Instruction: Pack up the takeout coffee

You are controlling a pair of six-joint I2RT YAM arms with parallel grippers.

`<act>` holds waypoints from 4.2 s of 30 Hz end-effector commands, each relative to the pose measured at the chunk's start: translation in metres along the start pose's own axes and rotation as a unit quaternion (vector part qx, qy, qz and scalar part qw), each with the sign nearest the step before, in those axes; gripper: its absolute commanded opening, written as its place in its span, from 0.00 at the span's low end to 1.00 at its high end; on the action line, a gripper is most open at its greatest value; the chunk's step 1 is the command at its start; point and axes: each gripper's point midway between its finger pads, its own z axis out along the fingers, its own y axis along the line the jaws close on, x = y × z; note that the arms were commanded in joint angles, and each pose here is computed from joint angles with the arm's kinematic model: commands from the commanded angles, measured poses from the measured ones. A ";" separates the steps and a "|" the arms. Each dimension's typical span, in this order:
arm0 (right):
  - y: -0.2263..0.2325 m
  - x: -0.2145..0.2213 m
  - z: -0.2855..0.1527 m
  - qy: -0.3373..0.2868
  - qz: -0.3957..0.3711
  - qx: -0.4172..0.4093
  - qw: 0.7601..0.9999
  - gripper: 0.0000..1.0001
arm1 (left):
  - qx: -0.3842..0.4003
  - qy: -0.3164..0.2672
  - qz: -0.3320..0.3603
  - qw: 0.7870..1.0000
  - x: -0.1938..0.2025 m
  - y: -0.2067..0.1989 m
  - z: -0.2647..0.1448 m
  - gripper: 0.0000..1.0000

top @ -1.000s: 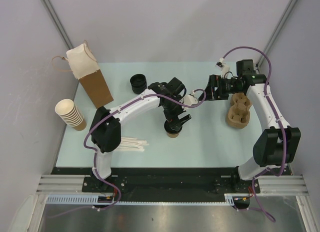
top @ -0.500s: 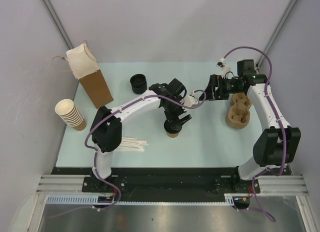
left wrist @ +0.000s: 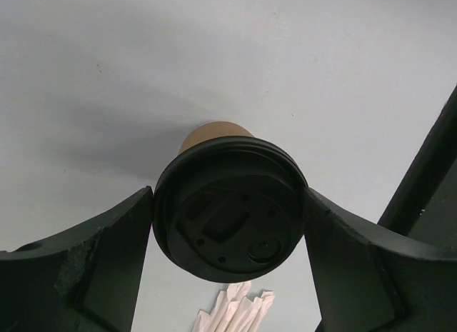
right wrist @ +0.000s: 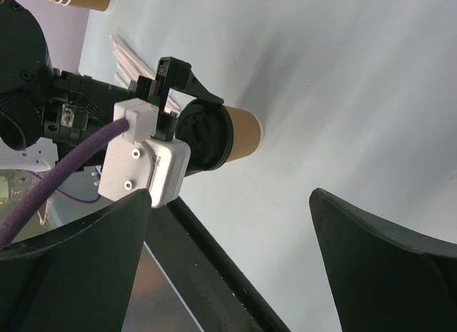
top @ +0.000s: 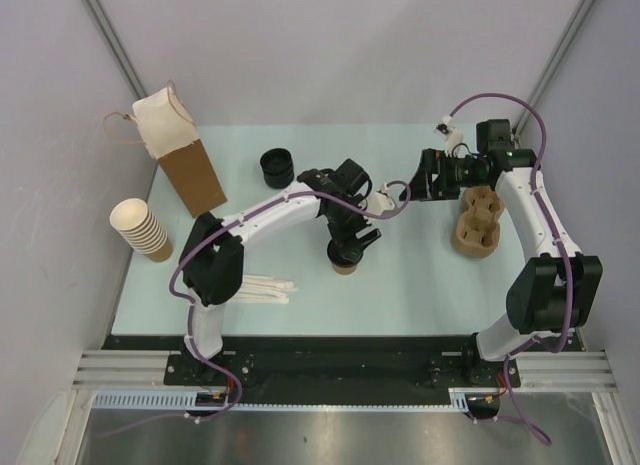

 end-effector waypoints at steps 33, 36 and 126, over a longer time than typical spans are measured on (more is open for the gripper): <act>-0.005 -0.008 0.002 -0.010 0.009 -0.012 1.000 1.00 | -0.127 -0.045 -0.303 0.943 0.103 0.206 -0.100 0.62; -0.006 -0.007 0.002 -0.010 0.010 -0.012 1.000 1.00 | -0.128 -0.043 -0.308 0.942 0.105 0.204 -0.099 0.71; -0.247 0.060 -0.107 0.086 0.153 0.362 0.916 0.35 | -0.070 -0.199 0.030 0.977 -0.038 -0.037 -0.112 0.99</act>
